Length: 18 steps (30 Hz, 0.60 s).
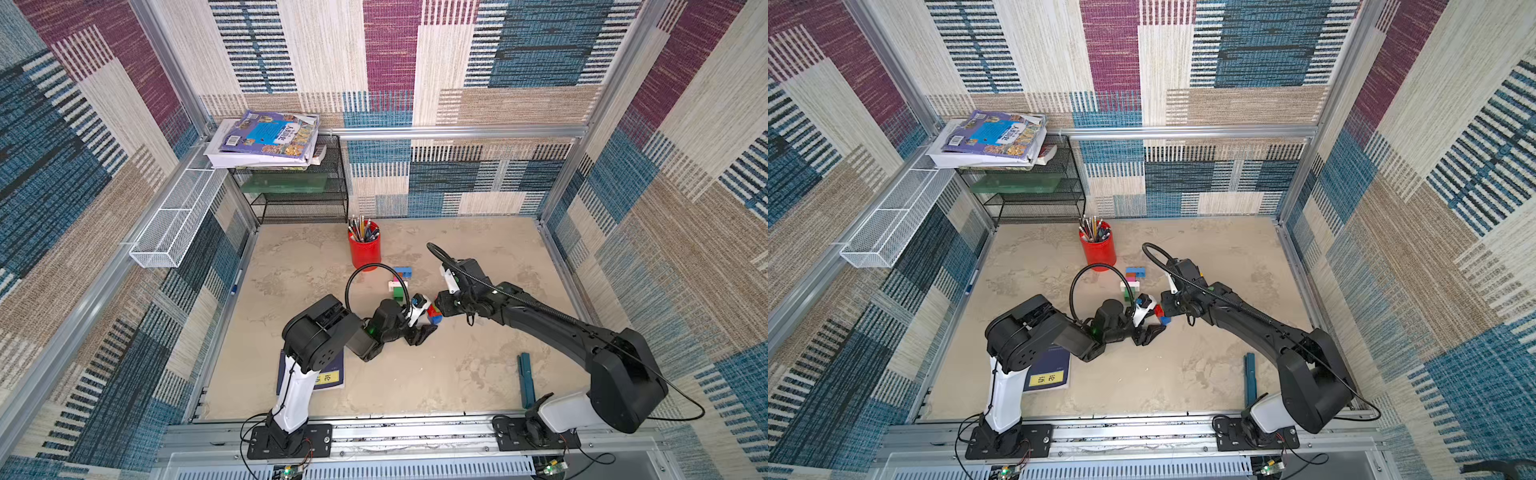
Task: Assemble the letter f with lego
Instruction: Adjust the lego brick at the center of the board.
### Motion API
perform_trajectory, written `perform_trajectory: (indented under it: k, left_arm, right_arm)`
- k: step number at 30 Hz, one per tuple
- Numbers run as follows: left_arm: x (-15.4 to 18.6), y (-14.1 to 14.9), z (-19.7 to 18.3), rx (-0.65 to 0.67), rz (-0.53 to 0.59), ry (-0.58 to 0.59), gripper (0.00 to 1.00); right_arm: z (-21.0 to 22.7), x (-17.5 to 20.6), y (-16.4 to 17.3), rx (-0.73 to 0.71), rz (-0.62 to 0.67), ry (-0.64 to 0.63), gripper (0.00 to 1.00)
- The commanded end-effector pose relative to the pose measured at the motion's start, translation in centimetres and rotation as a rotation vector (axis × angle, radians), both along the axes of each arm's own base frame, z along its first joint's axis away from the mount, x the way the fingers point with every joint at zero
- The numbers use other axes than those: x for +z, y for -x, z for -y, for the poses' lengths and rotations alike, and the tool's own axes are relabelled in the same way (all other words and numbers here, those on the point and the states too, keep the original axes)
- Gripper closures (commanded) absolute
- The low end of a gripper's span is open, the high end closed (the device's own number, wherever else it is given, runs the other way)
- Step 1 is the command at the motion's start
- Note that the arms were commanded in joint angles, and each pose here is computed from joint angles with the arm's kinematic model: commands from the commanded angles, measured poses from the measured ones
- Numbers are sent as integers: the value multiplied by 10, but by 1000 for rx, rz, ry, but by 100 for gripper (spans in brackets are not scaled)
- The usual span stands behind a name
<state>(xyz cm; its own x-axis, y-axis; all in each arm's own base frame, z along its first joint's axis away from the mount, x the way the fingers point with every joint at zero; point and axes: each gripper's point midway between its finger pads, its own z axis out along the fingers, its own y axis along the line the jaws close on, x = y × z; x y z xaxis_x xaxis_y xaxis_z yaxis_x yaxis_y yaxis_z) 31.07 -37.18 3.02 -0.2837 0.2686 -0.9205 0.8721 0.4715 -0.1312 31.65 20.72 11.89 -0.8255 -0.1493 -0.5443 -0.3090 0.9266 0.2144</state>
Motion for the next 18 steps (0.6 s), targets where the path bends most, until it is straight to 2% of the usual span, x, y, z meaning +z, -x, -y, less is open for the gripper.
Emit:
perform_trajectory:
  k: [1,5,7,18]
  left_arm:
    - [-4,4,-7,4,-18,-27,22]
    - [4,8,-13,11,-11,-32,10]
    - [7,10,-15,10,-16,-42,1]
    - [41,18,-49,125,-11,-90,1]
  right_arm:
    - [1,4,-6,-11,27,13,66]
    - [1,4,-9,-9,33,29,66]
    - [1,2,-10,-7,35,42,66]
    - [-9,-6,-7,28,39,87,67]
